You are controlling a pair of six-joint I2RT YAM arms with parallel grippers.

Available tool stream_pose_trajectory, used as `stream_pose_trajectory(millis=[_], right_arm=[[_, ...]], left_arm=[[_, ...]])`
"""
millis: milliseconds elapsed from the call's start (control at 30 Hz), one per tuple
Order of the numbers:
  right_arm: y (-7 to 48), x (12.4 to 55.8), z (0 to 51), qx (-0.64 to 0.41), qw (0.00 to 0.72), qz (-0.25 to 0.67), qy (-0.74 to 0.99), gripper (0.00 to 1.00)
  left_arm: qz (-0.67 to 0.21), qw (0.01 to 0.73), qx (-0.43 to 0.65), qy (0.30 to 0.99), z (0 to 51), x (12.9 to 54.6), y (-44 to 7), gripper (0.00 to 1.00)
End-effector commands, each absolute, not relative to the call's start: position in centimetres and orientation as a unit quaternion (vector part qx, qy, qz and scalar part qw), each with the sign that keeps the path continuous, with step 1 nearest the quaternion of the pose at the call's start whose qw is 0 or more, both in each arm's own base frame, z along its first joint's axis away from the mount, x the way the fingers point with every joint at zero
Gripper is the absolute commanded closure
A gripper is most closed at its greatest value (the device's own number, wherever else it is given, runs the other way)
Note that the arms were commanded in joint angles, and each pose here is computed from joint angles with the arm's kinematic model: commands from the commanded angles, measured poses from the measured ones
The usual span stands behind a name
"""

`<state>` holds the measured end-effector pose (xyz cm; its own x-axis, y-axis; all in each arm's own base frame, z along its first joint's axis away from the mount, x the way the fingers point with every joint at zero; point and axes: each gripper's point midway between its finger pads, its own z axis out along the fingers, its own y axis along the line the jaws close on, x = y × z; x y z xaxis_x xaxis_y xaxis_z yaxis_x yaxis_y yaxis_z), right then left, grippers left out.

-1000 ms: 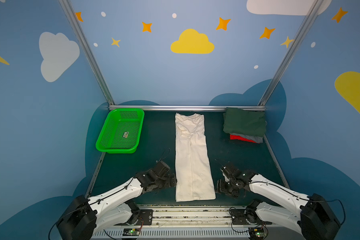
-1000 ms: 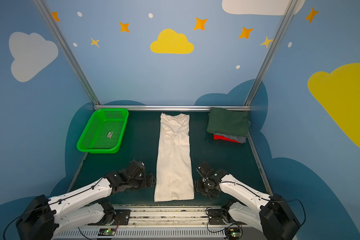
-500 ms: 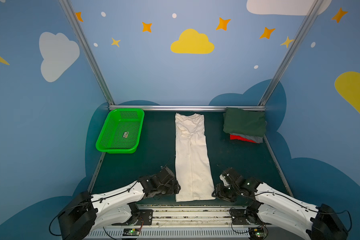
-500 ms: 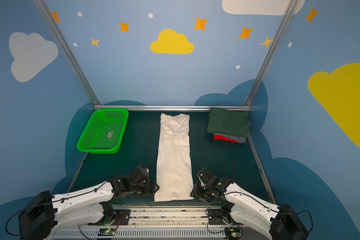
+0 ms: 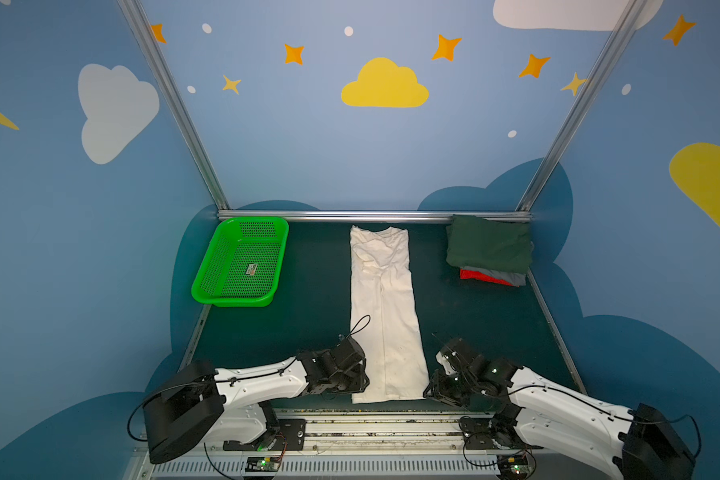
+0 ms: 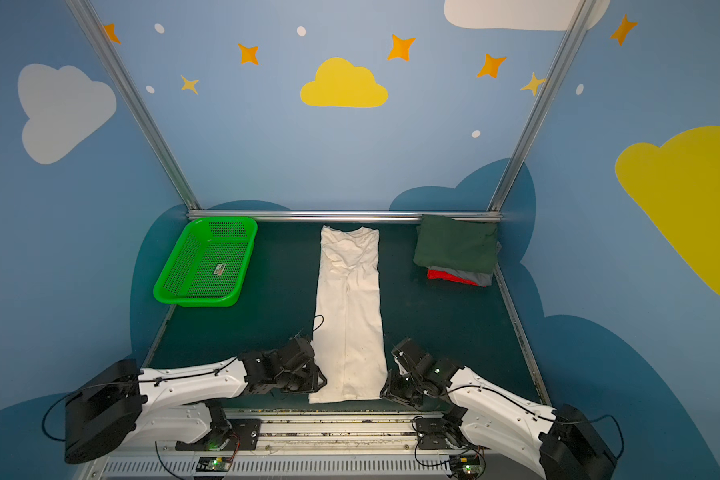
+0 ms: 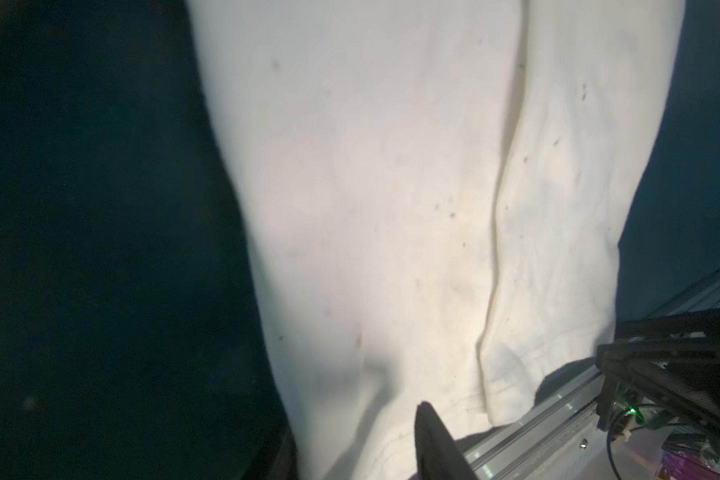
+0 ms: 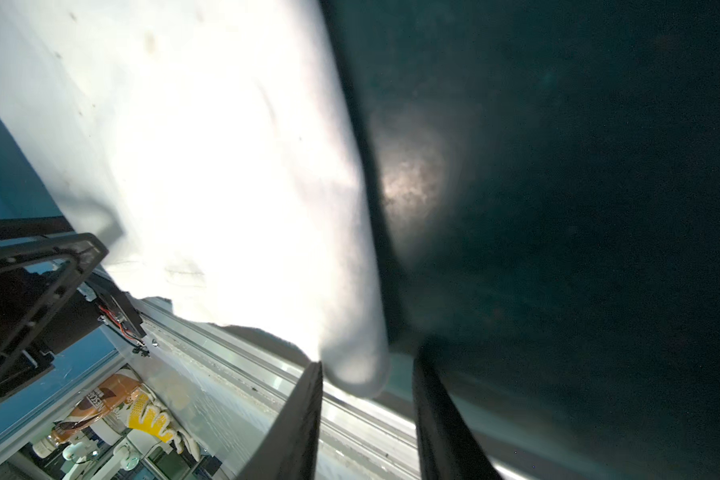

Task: Fold and stack the t-shirts
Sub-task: 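Lift the shirt's near end with both grippers and fold it toward the far end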

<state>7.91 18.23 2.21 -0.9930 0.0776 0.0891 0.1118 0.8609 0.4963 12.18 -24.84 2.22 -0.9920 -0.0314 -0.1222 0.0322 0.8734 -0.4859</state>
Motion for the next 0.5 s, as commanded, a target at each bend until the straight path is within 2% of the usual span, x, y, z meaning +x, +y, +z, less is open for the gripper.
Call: stream_pose_trajectory(millis=[0, 67, 133, 167, 200, 267, 467], right_arm=[[18.0, 7.6, 1.4, -0.049, 0.041, -0.246, -0.967, 0.66], [18.1, 7.7, 1.4, -0.045, 0.041, -0.248, -0.967, 0.71], [18.4, 7.9, 1.5, -0.041, 0.038, -0.251, -0.966, 0.9], [18.5, 8.0, 1.5, -0.039, 0.038, -0.25, -0.967, 0.97], [18.5, 8.0, 1.5, -0.037, 0.04, -0.247, -0.967, 1.0], [18.4, 8.0, 1.7, -0.031, 0.042, -0.24, -0.969, 1.0], [18.6, 8.3, 2.4, -0.025, 0.033, -0.245, -0.969, 1.0]], left_arm=[[-0.2, 0.003, 0.003, 0.98, -0.5, 9.4, -22.6, 0.65], [-0.197, 0.005, 0.004, 0.98, -0.4, 9.5, -22.6, 0.73], [-0.194, 0.006, 0.006, 0.981, -0.3, 9.6, -22.7, 0.8], [-0.191, 0.007, 0.007, 0.981, -0.3, 9.7, -22.7, 0.84], [-0.189, 0.008, 0.009, 0.982, -0.2, 9.9, -22.9, 0.86], [-0.185, 0.009, 0.013, 0.983, -0.1, 10.0, -23.0, 0.96], [-0.162, 0.023, 0.029, 0.986, 0.7, 11.0, -23.3, 0.97]])
